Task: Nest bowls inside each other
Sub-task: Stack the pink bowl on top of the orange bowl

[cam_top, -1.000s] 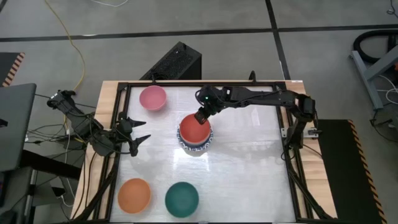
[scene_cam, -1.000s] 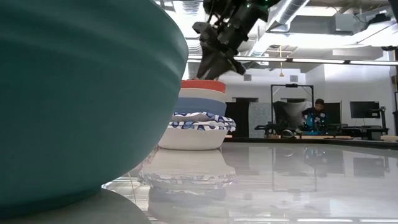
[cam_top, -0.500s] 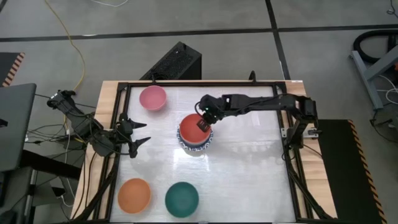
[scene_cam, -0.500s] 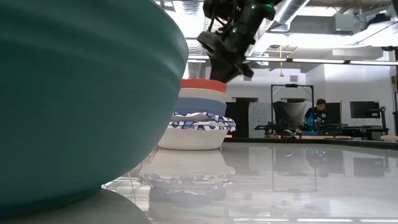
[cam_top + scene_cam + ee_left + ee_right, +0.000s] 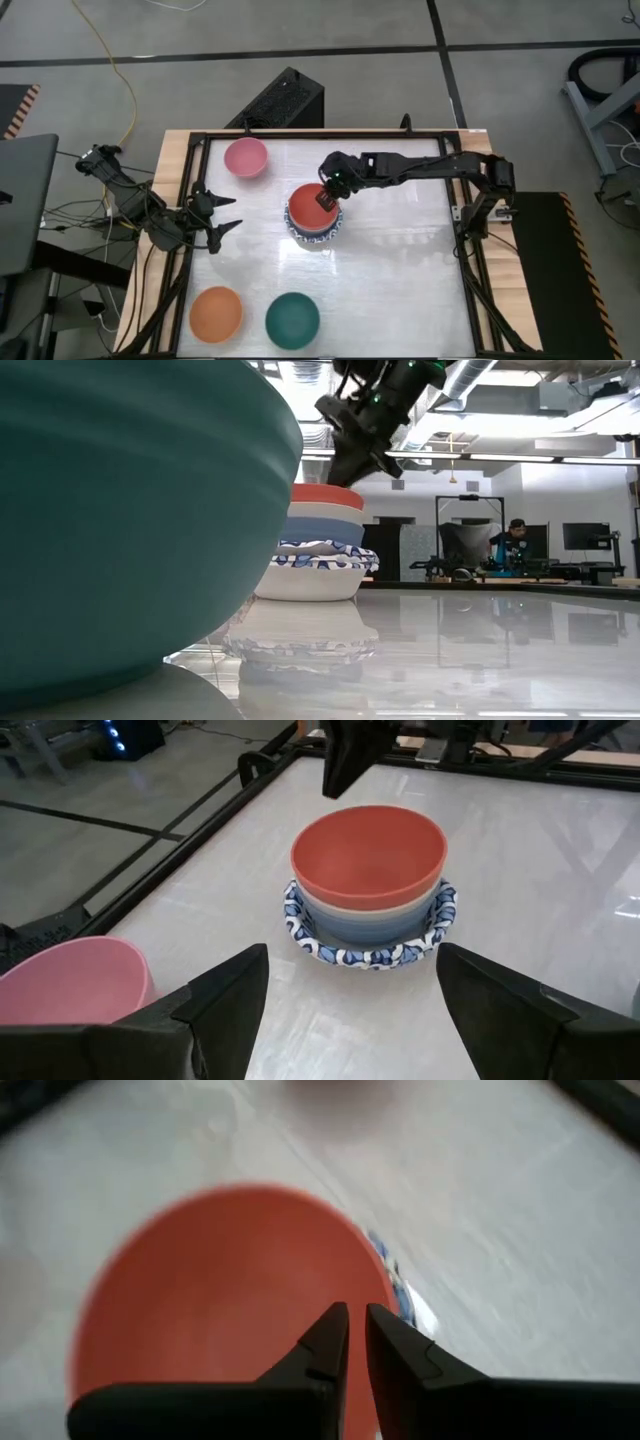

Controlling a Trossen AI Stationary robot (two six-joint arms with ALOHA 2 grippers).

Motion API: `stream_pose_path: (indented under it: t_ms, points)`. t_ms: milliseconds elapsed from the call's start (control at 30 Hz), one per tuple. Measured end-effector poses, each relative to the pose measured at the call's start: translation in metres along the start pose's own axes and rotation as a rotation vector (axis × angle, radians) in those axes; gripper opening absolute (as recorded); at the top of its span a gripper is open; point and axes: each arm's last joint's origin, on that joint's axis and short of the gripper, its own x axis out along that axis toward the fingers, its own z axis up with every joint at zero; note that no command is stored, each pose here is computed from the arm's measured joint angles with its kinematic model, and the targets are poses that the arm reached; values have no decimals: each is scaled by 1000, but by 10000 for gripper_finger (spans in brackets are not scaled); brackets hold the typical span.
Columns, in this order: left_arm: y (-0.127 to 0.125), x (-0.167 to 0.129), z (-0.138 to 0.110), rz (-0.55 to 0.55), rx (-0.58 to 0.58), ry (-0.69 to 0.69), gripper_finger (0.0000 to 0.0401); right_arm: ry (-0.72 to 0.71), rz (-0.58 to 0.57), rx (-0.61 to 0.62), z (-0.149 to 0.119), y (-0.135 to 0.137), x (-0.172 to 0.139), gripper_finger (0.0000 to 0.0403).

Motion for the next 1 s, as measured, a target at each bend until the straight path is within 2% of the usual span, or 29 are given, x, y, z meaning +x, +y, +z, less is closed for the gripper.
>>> stream_pose_path:
  t_ms: [133, 300, 367, 500, 533, 600, 667, 767, 1000]
  points:
    - [0, 0, 1, 22, -1, -13, 279, -89, 51, -50, 7, 8, -14, 58]
    - [-1, 2, 0, 37, 8, -17, 279, -170, 115, -273, -2, 42, -26, 58]
    - [-2, 2, 0, 68, 14, -32, 279, -219, 58, -364, -10, 58, -30, 58]
    - [-7, 4, -1, 108, 42, -47, 279, -333, -184, -488, -29, 84, -43, 58]
    - [-9, 5, -2, 113, 51, -52, 279, -348, -213, -520, -32, 89, -49, 58]
    - [-14, 5, -2, 120, 67, -70, 279, -360, -188, -581, -38, 97, -62, 58]
    - [-19, 4, -3, 129, 90, -91, 279, -341, -98, -614, -41, 97, -81, 58]
    - [-26, 2, -4, 149, 113, -125, 279, -285, 34, -595, -43, 89, -109, 58]
    - [-29, 5, 0, 208, 74, -171, 279, -225, 56, -547, -51, 59, -165, 58]
